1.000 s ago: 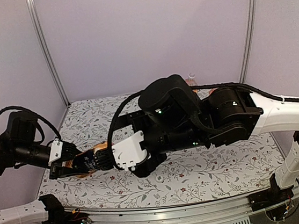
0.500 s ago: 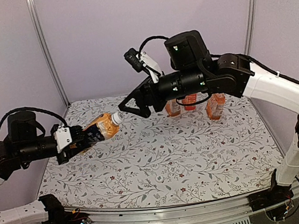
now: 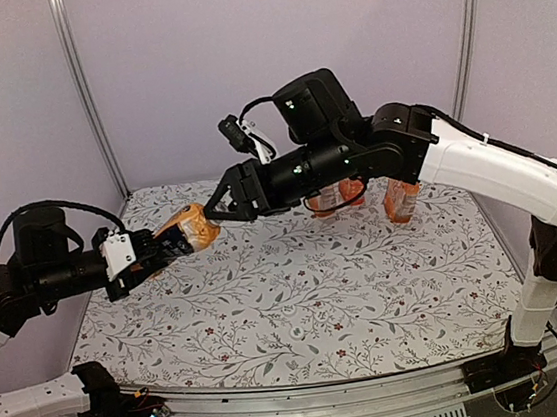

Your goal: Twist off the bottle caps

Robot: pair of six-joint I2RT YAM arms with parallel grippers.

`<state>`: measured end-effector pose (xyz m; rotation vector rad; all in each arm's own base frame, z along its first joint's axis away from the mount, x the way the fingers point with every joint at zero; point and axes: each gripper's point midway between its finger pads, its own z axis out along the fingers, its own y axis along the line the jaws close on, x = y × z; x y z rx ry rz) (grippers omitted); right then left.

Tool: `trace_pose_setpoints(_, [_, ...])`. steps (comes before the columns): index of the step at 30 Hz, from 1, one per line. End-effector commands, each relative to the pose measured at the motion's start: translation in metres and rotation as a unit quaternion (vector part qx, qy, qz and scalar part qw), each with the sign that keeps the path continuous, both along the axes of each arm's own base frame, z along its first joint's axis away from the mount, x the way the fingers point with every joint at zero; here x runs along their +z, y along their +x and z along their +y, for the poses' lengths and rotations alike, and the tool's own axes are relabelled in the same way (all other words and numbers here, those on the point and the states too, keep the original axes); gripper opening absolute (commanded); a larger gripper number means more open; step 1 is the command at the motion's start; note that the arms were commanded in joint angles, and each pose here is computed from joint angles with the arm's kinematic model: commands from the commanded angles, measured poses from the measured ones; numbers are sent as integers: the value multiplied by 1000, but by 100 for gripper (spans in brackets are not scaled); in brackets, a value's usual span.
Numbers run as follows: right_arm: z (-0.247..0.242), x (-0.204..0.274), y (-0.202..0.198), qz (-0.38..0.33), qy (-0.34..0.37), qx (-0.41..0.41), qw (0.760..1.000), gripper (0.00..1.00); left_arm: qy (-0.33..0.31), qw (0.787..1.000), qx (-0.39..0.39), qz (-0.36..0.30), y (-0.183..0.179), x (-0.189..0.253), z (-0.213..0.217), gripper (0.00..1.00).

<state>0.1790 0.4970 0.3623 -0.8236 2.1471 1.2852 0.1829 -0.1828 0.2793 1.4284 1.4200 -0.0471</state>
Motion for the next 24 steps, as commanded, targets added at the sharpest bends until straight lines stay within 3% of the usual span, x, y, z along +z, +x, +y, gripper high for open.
trace_pose_setpoints(1, [4,-2,-5,17,-7,12,1000,47,-5,1000,-2,-10,1,4,-2,29])
trace_pose_setpoints(7, [4,-4,-9,16,-11,25,999,0,-8,1000,-6,-7,-2,3,-3,28])
trace_pose_setpoints(10, [2,-7,-21,-3,-23,58,998,0,-14,1000,-18,5,-7,4,-5,28])
trace_pose_setpoints(13, [1,-10,-68,-130,-41,166,977,0,-3,995,-83,55,-34,-7,-13,28])
trace_pose_setpoints(14, [-2,-13,-88,-183,-48,204,961,0,5,990,-117,78,-49,-10,-14,28])
trace_pose_setpoints(15, [-4,-21,-101,-276,-60,252,925,0,10,983,-150,107,-65,-16,-15,28])
trace_pose_setpoints(18, [-19,-26,-114,-456,-94,300,833,0,17,960,-210,184,-103,-27,-11,28])
trace_pose_setpoints(22, [-25,-26,-100,-608,-177,276,723,0,22,955,-218,199,-112,-31,-8,29])
trace_pose_setpoints(24, [-22,-27,-98,-685,-217,274,640,0,26,956,-218,193,-110,-30,-8,28])
